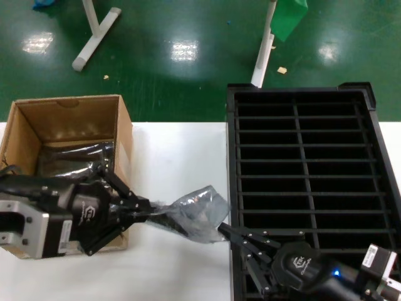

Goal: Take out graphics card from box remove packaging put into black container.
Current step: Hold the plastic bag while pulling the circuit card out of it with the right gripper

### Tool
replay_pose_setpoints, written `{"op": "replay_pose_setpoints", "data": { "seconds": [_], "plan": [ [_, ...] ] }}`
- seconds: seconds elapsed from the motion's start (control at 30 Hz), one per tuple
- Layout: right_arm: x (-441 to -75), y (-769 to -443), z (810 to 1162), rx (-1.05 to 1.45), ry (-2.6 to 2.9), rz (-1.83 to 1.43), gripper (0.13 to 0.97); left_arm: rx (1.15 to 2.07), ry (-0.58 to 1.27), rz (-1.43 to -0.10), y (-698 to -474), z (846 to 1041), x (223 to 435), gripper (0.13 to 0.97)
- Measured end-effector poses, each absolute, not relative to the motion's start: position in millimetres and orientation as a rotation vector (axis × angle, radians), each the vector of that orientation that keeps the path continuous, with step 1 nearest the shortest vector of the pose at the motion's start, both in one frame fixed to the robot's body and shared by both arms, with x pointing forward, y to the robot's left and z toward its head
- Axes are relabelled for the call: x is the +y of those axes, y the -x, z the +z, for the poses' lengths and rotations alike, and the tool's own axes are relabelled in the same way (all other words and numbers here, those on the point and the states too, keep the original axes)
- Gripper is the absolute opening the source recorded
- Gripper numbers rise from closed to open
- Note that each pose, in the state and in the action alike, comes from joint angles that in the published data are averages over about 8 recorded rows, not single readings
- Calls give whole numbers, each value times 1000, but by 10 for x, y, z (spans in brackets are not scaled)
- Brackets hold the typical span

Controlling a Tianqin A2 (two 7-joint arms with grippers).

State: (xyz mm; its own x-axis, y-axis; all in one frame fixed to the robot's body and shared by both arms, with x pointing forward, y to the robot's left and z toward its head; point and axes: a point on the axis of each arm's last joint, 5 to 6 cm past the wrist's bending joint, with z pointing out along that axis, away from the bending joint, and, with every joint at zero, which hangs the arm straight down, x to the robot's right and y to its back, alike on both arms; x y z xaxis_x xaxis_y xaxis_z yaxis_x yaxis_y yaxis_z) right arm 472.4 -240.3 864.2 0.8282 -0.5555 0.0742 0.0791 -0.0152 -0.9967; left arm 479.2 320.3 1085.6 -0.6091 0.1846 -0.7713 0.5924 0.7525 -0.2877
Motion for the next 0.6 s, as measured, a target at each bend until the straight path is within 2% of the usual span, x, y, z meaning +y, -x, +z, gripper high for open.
{"op": "replay_pose_setpoints", "data": {
  "seconds": [0.33,0.6],
  "plan": [
    [-2357,-4654,8639,422,1495,-509,147,2133,-589,-702,-4971,10767,3100,142],
    [-2369,-4640,8634,439,1493,-501,147,2106,-599,-729,-5029,10683,3020,142]
  ]
}}
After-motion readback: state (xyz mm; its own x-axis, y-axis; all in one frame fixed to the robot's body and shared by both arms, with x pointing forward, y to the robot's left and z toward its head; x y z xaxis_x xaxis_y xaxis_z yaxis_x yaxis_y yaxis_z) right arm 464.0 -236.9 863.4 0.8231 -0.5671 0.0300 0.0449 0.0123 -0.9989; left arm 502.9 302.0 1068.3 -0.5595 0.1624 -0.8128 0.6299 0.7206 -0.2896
